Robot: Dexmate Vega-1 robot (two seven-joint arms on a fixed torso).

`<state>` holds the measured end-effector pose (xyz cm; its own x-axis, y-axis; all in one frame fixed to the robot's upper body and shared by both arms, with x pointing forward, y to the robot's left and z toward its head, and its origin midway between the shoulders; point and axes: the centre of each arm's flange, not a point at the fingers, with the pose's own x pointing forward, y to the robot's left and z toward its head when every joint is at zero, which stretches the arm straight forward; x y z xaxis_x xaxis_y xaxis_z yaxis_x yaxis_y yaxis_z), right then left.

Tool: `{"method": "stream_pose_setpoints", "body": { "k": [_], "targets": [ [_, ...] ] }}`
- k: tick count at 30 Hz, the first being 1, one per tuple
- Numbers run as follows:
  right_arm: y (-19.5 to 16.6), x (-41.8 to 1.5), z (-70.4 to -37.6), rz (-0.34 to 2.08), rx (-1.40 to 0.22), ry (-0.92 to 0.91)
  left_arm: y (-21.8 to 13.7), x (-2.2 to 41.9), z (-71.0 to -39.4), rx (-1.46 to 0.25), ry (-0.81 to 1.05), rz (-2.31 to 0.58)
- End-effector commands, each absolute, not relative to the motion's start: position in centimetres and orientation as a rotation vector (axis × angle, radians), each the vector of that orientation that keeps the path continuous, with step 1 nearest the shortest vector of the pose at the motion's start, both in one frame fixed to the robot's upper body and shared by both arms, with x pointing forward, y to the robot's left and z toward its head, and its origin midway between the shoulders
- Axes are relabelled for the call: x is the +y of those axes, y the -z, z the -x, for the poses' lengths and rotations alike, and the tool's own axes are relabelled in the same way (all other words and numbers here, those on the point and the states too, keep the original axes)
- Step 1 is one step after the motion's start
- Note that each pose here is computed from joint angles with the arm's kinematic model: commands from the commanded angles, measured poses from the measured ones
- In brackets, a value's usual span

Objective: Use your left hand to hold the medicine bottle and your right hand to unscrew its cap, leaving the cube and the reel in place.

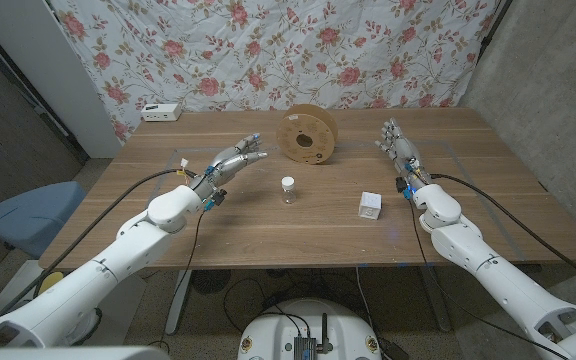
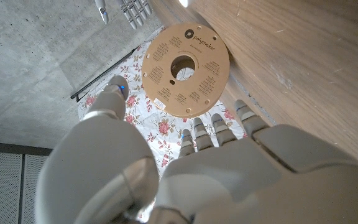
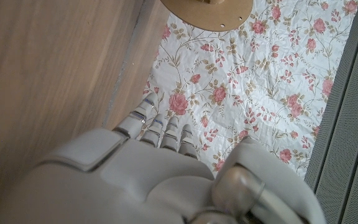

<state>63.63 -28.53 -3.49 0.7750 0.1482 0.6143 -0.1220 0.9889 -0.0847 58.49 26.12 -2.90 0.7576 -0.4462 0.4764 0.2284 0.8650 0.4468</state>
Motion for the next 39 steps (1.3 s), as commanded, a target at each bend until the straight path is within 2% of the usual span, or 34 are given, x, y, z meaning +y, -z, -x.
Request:
{"method": "stream_pose_setpoints", "body": {
  "k": [1,29,39],
  "targets": [
    [3.8,-28.4,-63.4,0.038,-0.669,-0.134,3.7,25.4,-57.6,-0.600,0.359,-0.428],
    [4.6,-28.5,-62.2,0.035,-0.676,-0.100,6.2,23.2,-56.5,-0.619,0.289,-0.553],
    [4.9,-28.1,-62.3,0.025,-0.682,-0.090,7.2,22.7,-57.2,-0.589,0.299,-0.588]
  ]
}}
